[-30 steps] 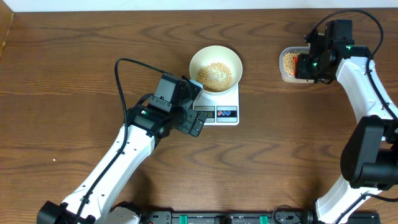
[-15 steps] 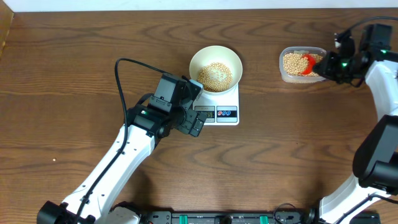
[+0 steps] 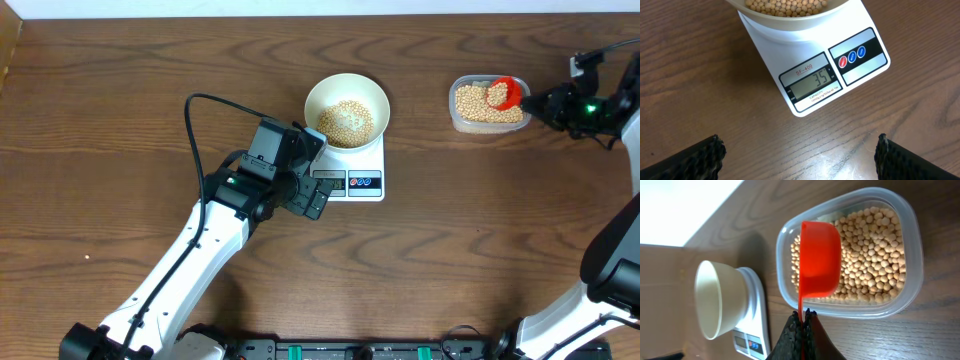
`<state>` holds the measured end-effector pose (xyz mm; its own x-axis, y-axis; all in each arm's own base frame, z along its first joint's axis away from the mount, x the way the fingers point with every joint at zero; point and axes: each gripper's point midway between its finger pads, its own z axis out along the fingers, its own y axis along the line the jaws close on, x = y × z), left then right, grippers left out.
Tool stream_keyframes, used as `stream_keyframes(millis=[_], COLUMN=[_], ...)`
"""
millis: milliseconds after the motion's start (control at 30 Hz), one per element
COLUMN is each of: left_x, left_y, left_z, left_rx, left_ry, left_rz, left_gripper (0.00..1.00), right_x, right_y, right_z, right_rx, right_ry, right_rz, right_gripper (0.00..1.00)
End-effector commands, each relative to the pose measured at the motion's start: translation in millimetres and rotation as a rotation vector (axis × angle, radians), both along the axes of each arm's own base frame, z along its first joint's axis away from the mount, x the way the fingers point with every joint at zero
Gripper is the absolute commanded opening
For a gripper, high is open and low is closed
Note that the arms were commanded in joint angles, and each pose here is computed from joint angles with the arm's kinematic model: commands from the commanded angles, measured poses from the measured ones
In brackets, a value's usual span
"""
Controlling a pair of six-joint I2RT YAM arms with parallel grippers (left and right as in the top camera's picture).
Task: Scoop item into bowl and weigh 50g on scale
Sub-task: 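Dip the red scoop into the soybean tub again with the right gripper, then carry the scoop with the right gripper over the white bowl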
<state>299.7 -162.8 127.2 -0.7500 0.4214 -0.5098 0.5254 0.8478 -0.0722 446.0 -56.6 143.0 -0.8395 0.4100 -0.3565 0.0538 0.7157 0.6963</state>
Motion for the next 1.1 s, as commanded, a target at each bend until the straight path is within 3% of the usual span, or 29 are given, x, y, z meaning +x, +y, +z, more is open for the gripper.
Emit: stream_keyframes(millis=[0, 500, 1067], left_x=[2, 2, 2], left_y=[0, 0, 0], left_z=[2, 2, 2], left_rx=[0.010, 0.010, 0.010], left_ry=[-0.010, -0.010, -0.010], left_rz=[-0.013, -0.013, -0.013], left_gripper=[0.98, 0.98, 0.98], right_x=[-2, -5, 4], right_y=[9, 31, 156], right_z=[20, 46, 59], right_rx=[0.102, 0.272, 0.278], right_ry=[-0.063, -0.119, -0.180], right_rz=[0.043, 0.112, 0.391], right_gripper=[0.01, 0.01, 0.01])
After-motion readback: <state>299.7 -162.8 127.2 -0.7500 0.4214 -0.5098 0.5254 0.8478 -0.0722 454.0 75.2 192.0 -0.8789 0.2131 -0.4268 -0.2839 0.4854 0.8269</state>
